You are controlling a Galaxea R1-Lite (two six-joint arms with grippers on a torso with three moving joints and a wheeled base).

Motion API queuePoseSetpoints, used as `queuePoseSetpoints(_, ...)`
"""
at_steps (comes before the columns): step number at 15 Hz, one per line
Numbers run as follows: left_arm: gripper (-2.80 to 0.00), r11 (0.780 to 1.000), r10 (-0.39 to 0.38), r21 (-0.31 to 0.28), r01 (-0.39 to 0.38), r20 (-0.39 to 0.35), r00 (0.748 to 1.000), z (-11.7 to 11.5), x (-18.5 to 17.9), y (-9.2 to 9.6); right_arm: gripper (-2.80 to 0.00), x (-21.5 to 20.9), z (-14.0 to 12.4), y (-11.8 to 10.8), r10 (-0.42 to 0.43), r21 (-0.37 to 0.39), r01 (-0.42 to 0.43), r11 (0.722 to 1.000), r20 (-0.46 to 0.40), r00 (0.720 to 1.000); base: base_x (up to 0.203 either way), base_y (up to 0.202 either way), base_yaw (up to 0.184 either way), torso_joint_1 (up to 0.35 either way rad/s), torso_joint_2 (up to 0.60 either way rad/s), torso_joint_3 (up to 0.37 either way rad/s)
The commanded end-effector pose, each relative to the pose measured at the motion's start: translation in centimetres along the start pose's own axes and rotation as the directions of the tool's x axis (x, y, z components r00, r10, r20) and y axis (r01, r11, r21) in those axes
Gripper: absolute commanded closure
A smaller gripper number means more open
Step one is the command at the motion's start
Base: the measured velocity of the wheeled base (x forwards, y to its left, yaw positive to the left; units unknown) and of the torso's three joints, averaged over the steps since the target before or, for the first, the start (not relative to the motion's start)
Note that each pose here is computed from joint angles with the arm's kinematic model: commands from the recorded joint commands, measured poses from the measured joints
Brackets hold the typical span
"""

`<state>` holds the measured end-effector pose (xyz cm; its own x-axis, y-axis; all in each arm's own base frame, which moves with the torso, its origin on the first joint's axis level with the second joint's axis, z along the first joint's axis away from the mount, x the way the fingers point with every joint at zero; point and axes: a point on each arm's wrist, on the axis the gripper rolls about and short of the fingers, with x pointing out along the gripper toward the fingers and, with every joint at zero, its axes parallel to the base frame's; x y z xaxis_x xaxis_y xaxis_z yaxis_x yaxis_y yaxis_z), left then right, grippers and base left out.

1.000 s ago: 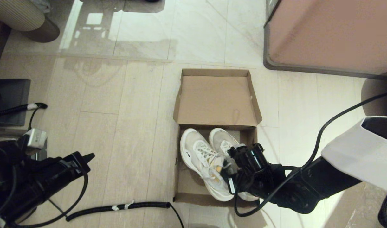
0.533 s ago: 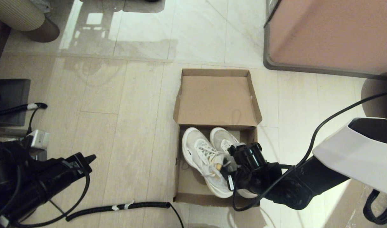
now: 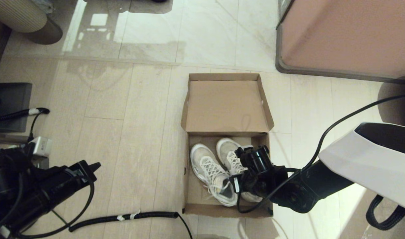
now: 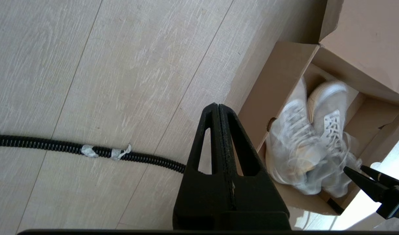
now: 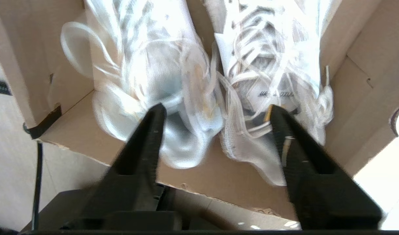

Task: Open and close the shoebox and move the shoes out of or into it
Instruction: Put the shoes into the shoe box, then close the shoe box

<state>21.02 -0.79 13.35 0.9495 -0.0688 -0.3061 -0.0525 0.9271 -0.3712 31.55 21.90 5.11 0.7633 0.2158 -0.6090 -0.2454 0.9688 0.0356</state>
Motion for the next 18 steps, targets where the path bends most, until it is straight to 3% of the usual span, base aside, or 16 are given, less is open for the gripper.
queuePoseSetpoints(1,0.0,1.0,-0.001,-0.002,0.001,0.001,1.0,0.0,0.1,0.0,-2.8,-0.3,0.0,-0.1,-0.014,0.002,0.014,1.0,0.007,1.0,0.0,0.0,0.0,0.0,0.0,0.0)
queuePoseSetpoints(5,0.0,1.0,-0.019,0.004,0.019,-0.007,1.0,0.1,0.9,-0.5,-2.8,-3.9,1.6,-1.0,-0.01,0.034,0.008,0.999,0.069,0.998,0.0,0.0,0.0,0.0,0.0,0.0)
queuePoseSetpoints(6,0.0,1.0,-0.026,0.008,0.026,-0.015,1.0,0.1,1.3,-0.7,0.0,-4.8,1.9,-1.4,-0.013,0.049,0.009,0.999,0.084,0.996,0.0,0.0,0.0,0.0,0.0,0.0)
queuePoseSetpoints(8,0.0,0.998,-0.057,0.019,0.058,-0.015,0.998,0.4,2.6,-1.7,0.0,-6.5,3.1,-3.1,-0.041,0.088,0.03,0.996,0.125,0.991,0.0,0.0,0.0,0.0,0.0,0.0)
queuePoseSetpoints(12,0.0,0.987,-0.159,0.035,0.16,-0.023,0.987,0.7,6.7,-5.7,0.0,-8.6,5.3,-9.5,-0.164,0.205,0.129,0.97,0.162,0.973,0.0,0.0,0.0,0.0,0.0,0.0)
queuePoseSetpoints(15,0.0,0.988,-0.151,0.003,0.151,-0.007,0.988,0.7,9.6,-7.1,0.0,-9.0,6.2,-14.2,-0.169,0.306,0.115,0.945,0.155,0.973,0.0,0.0,0.0,0.0,0.0,0.0)
queuePoseSetpoints(18,0.0,0.99,-0.136,-0.047,0.135,-0.02,0.99,0.3,11.4,-7.4,0.0,-7.6,8.5,-15.3,-0.159,0.4,0.091,0.912,0.14,0.977,0.0,0.0,0.0,0.0,0.0,0.0)
